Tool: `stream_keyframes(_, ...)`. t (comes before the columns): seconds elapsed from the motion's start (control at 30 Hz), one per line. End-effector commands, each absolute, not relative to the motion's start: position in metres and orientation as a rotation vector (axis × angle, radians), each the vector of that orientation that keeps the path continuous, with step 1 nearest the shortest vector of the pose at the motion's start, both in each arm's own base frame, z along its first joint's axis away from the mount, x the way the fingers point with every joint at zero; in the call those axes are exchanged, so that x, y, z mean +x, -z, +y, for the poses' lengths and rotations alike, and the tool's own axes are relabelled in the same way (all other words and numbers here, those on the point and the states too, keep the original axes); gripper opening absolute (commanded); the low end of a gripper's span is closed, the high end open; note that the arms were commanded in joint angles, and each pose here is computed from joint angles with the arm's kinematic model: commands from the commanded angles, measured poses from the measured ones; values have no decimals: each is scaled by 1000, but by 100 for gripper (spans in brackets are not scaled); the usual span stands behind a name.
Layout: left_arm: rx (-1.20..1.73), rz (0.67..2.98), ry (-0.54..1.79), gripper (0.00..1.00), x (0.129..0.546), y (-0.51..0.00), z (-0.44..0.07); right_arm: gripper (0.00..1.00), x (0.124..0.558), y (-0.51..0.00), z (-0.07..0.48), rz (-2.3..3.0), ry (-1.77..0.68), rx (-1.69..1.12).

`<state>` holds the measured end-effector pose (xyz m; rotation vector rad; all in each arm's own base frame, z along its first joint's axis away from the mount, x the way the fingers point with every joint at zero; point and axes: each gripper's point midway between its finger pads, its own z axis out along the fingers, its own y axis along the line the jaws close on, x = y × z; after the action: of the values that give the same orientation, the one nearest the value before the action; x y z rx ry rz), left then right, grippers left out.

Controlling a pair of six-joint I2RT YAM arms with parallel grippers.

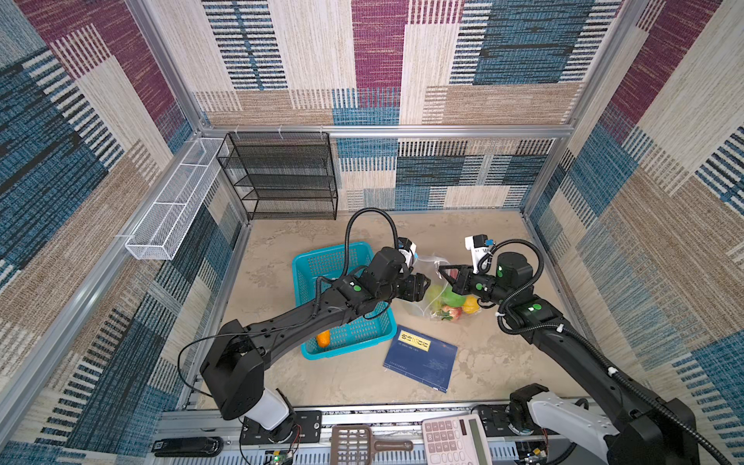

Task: Place the food in the zip-top bag and seal the zipper
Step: 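Release the yellow fruit into the bag and pull the left gripper back, then lower the left gripper into the basket over the long yellow fruit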

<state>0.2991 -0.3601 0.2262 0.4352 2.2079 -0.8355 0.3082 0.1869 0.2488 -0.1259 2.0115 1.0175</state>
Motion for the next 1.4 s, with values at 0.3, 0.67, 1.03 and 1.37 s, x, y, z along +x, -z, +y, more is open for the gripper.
stream_keyframes(0.3,170,2210,678,73,290,-229,-268,0,315,-256,189,1980,-1031,-116)
stream_keyframes(0.67,-164,2459,296,77,255,-145,-138,0,320,-251,192,1990,-1046,-111)
stream_keyframes(1.03,-205,2651,-83,78,251,-92,-98,0,320,-248,191,2002,-1038,-103)
stream_keyframes(1.37,-185,2726,-161,78,258,-65,-102,0,318,-244,189,2004,-1023,-101)
